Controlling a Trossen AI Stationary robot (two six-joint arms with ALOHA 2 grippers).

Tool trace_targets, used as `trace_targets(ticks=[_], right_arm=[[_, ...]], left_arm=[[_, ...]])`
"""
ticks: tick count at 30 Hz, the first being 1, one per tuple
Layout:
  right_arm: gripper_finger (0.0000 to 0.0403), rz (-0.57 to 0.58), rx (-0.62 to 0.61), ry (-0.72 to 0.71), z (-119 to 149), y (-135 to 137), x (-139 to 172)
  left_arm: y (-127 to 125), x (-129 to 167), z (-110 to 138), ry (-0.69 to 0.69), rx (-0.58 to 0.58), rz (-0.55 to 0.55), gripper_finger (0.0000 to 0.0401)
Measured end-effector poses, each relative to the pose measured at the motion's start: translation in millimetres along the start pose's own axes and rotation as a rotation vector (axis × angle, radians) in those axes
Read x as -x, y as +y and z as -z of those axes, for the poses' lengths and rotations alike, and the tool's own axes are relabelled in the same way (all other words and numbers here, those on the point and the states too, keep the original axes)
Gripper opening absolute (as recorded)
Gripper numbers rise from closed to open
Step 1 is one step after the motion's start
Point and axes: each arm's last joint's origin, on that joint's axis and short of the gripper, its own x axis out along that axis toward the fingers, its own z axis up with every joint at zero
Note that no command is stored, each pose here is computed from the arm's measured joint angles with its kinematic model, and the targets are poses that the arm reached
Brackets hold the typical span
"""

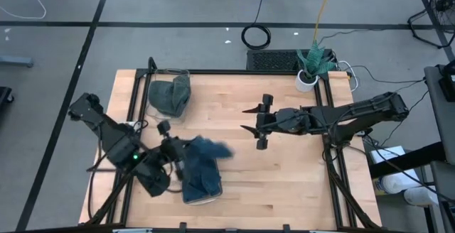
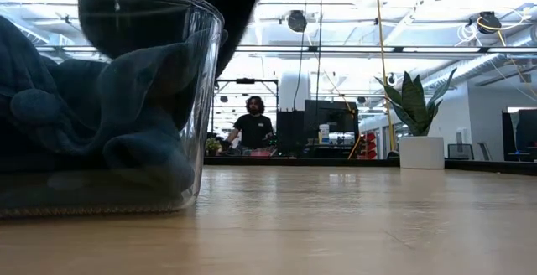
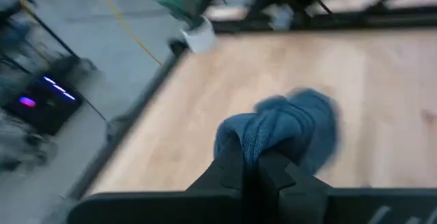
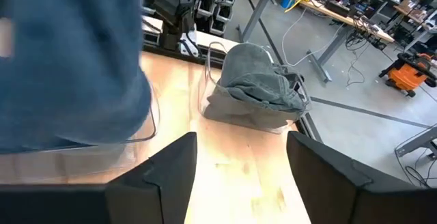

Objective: Pick & Place hat
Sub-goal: Put the blue cap into the bottom transparent bin

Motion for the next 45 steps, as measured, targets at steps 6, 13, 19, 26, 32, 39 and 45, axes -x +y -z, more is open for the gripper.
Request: trace_targets(ticks=[6,13,19,26,32,39,45], right_arm=[[0.0208,0.001,-0.030,-0.010,-1.4,-1.9,3.6],[0.0209,-0.002,-0.029,-0.009,-1.2,-1.6,3.2],[0.0206,-0.002,-0.030,-0.009,-1.2,-1.6,3.2],[0.0204,-0.002,-0.030,-0.009,-1.2,-1.6,3.2],[0.0203,-0.002,-0.030,-0.009,-1.2,-1.6,3.2],[0.0201,-0.002,-0.030,-0.009,-1.2,-1.6,3.2],[0.0201,-0.002,-0.030,-0.009,-1.2,-1.7,3.1]], left_arm=[[-7.2,14.1,9.9,0.027,0.035,0.051,0.0004],[-16.6,18.5,17.8,0.026,0.083,0.042,0.0004],[-33.1,7.7,24.6,0.041,0.138,0.014,0.0004],[-52.5,-5.7,34.7,0.086,0.178,0.001,0.0004],[-56.3,-3.9,36.7,0.099,0.234,0.018,0.0004],[-59.2,-3.0,35.2,0.089,0.251,0.040,0.0004],[-64.0,0.0,30.5,0.069,0.248,0.086,0.0004]])
